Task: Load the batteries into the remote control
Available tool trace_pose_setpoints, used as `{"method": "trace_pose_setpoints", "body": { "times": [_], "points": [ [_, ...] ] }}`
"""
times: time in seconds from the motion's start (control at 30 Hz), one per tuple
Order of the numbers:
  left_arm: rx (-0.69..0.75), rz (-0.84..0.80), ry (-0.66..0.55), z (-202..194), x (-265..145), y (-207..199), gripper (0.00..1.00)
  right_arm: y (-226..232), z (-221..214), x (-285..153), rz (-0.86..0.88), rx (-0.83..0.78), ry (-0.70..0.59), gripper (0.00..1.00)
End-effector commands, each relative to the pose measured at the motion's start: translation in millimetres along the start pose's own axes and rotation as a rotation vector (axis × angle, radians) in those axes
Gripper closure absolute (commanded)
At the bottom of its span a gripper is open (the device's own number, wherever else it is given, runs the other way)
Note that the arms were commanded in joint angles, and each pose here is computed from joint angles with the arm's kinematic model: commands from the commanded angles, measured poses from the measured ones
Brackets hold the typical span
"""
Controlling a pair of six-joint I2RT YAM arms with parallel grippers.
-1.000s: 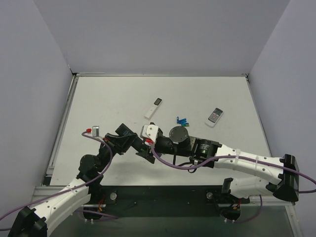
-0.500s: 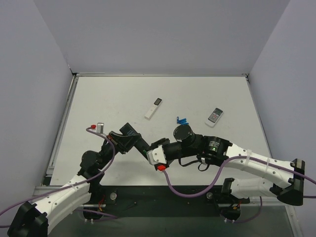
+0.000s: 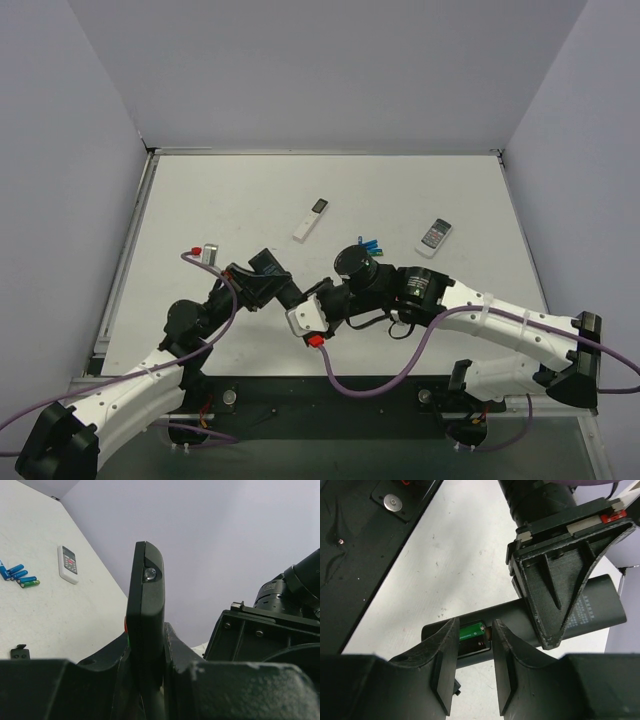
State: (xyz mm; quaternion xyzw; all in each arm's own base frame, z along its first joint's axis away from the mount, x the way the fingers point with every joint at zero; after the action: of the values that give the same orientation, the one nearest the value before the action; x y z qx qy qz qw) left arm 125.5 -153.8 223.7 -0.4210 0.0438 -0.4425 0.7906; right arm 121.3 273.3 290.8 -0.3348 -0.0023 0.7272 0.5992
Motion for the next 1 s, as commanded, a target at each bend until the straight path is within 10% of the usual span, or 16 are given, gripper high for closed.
{"method": "trace_pose_setpoints", "body": {
  "times": [0.0,0.97],
  "points": [
    [0.026,-0.114,-0.042,17,8,-23,1.00,-7,7,-2,0.029,-0.031,-0.020,0.72],
    [0.048,-0.158,-0.100,31,13,-38,1.00,3,-15,7,0.118,0.042,0.081,0.87]
  ]
}}
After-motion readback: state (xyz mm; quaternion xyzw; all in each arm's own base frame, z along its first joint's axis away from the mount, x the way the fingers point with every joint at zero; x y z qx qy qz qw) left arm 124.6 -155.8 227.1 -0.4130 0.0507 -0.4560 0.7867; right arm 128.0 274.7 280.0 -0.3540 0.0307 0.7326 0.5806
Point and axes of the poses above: each gripper's point midway between its finger pads, its own x axis out along the fingers, its own y axis along the line the jaws close on, z = x × y, the point moved 10 cm from there along -x, back along the fingers, and after that the axes turned 11 degrees about x, right-handed, at the moved point
